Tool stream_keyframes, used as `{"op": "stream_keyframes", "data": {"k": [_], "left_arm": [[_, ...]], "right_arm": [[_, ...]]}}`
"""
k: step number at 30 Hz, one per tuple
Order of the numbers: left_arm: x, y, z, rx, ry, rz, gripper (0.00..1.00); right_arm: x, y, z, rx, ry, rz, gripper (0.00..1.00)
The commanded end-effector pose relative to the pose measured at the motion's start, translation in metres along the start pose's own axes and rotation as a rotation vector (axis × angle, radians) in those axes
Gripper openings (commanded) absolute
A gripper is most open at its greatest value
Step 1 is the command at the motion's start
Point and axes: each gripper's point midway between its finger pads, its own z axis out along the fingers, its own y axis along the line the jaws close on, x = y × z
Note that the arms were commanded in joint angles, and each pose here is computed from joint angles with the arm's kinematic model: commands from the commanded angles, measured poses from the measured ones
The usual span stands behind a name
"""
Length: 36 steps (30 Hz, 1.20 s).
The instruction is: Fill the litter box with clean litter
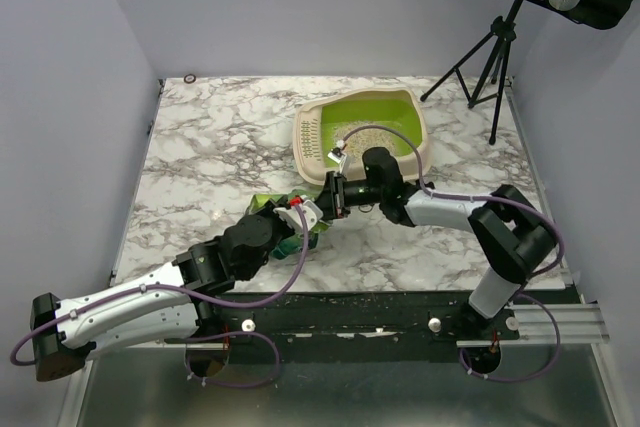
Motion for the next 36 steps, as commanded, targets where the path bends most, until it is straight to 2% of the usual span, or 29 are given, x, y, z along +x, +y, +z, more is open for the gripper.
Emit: {"op": "stream_keyframes", "data": {"k": [1, 8, 17, 36], "left_arm": [[-0.020, 0.006, -0.001, -0.014, -0.056, -0.042, 0.00], [-0.021, 0.007, -0.002, -0.016, -0.064, -0.046, 0.00], [-0.022, 0.003, -0.002, 0.003, -0.068, -0.038, 0.00], [-0.014, -0.005, 0.004, 0.014, -0.041, -0.010, 0.00]], "right_arm": [[-0.016, 0.044, 0.004, -0.268, -0.065, -0.043, 0.00], [-0.017, 0.074, -0.015, -0.391, -0.109, -0.077, 0.00], [-0.015, 0.079, -0.043, -0.490, -0.161, -0.024, 0.00], [-0.006, 0.055, -0.095, -0.437, -0.260, -0.019, 0.00]]}}
